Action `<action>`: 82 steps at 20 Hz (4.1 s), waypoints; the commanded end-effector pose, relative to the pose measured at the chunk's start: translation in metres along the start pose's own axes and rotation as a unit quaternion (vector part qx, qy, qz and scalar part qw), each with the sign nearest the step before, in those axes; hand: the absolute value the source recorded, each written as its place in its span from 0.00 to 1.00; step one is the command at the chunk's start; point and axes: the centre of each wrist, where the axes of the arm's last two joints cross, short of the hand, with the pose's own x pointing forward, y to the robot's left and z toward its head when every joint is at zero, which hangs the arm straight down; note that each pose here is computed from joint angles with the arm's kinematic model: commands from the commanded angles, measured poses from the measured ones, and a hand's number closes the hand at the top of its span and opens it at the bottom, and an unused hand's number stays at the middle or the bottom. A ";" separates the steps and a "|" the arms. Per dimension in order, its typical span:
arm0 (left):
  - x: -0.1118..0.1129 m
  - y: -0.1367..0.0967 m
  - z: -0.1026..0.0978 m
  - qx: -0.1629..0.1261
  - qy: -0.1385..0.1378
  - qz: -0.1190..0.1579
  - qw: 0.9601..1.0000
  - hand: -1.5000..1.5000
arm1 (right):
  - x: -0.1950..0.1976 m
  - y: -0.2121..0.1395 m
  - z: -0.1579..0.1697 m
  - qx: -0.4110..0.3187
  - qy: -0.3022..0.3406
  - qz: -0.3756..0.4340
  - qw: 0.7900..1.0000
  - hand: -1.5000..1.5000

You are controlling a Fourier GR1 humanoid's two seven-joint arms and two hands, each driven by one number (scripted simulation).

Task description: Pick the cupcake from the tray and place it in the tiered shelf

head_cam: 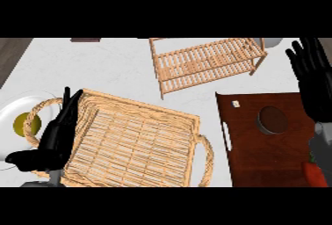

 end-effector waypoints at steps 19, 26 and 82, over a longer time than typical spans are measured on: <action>-0.045 0.016 0.020 -0.075 0.175 -0.092 0.977 0.50 | -0.042 -0.144 0.066 -0.127 0.134 0.185 0.965 0.00; -0.035 0.024 0.024 -0.094 0.177 -0.087 0.976 0.50 | -0.007 -0.131 0.056 -0.015 0.280 0.292 0.914 0.00; -0.039 0.017 0.006 -0.100 0.174 -0.088 0.976 0.50 | -0.079 0.011 -0.010 -0.001 0.489 0.591 0.642 0.00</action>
